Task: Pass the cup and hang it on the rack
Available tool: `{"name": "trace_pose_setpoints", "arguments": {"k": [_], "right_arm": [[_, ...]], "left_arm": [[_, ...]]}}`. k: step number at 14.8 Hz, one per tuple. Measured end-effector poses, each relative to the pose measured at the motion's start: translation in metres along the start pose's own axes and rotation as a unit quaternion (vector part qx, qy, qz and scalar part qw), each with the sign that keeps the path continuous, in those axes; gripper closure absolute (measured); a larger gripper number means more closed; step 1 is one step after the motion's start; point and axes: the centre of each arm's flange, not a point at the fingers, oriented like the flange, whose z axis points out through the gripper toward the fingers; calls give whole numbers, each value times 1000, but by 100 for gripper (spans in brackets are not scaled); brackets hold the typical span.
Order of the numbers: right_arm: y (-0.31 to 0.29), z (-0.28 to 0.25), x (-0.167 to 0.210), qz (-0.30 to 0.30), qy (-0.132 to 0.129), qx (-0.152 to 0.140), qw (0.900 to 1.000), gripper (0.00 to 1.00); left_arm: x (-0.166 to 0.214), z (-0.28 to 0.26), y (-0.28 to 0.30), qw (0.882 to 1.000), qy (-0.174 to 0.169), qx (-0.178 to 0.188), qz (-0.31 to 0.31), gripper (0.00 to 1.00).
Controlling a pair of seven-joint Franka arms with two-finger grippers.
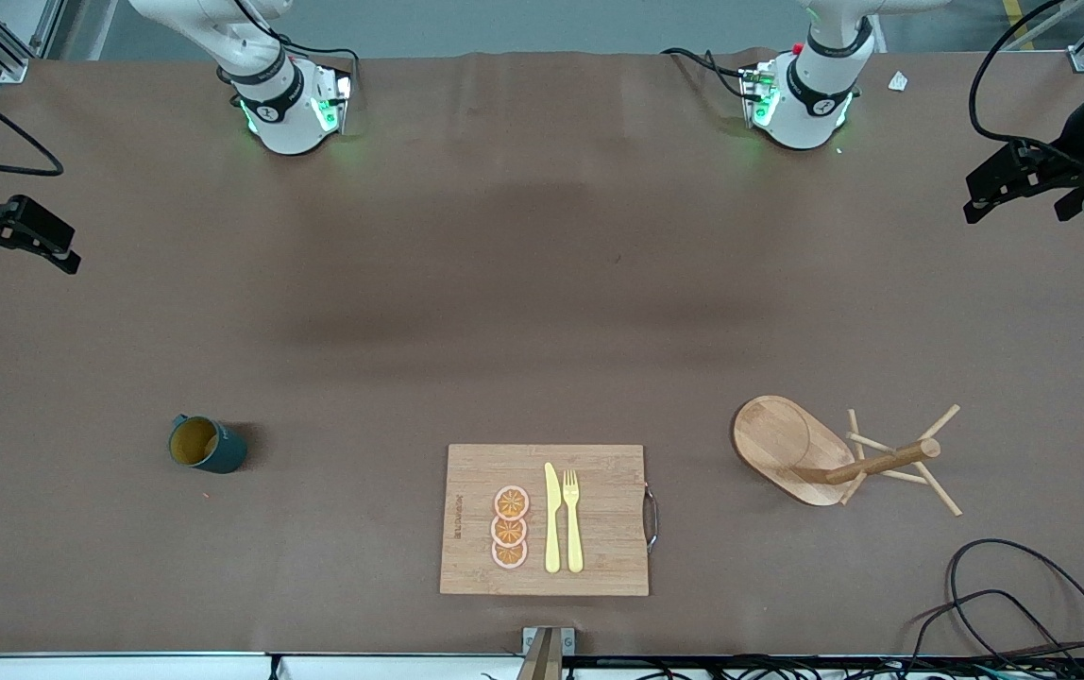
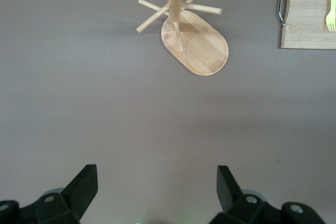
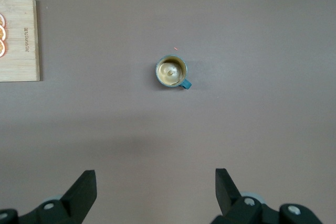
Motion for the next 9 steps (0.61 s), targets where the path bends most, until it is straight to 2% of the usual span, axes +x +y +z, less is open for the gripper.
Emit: {"name": "trace_pose_setpoints", "arguments": {"k": [9], "right_arm": [[1, 5, 2, 0, -4, 0, 1000, 0]], "left_arm": [[3, 9, 0, 1000, -15, 1, 0, 0]]}}
